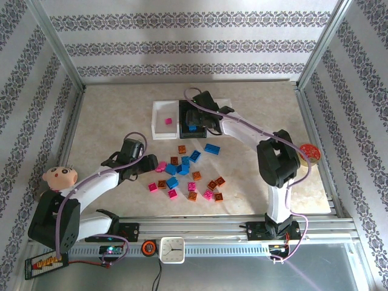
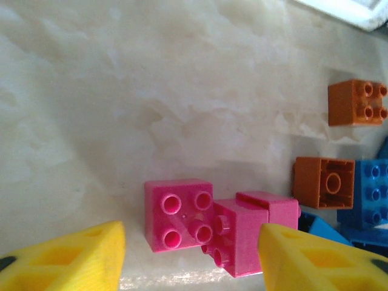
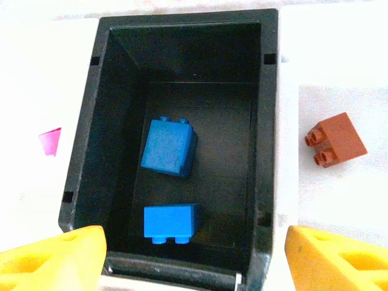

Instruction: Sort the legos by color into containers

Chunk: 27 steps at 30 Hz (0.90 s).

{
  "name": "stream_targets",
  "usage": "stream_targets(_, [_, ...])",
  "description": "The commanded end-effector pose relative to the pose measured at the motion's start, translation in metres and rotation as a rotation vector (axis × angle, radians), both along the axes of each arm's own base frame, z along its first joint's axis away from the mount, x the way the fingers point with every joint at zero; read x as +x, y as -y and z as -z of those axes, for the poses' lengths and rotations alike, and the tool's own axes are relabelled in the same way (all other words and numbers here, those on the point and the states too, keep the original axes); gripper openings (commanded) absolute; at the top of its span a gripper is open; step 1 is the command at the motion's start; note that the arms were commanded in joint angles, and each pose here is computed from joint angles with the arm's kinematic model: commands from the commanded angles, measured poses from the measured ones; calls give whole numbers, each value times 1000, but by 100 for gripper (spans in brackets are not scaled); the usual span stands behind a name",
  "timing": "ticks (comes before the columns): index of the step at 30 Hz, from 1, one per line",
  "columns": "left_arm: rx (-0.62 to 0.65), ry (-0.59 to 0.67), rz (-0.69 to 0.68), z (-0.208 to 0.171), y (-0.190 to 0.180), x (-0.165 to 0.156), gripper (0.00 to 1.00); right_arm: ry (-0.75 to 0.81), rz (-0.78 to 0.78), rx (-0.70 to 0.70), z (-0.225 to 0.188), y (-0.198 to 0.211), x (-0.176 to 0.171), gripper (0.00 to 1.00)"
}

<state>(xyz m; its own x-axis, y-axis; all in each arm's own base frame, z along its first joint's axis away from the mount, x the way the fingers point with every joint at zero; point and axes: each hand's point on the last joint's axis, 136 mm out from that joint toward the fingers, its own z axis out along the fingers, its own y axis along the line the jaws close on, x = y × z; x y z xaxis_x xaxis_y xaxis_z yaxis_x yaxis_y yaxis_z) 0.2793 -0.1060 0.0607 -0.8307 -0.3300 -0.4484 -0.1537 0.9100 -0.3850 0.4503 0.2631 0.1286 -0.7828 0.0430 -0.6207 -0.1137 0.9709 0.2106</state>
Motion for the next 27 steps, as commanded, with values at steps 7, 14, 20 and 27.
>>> stream_targets(7, [30, -101, -20, 3, -10, -58, 71, 11, 33, 39, -2, 23, -18, 77])
stream_targets(14, [82, -153, 109, 15, 11, -109, 75, -16, 57, 52, 9, 33, -25, 77])
stream_targets(20, [146, -212, 162, 29, 14, -123, 70, -12, 67, 56, 9, 36, -27, 78])
stream_targets(27, [185, -205, 173, 37, 18, -103, 64, 3, 77, 59, 3, 42, -28, 78])
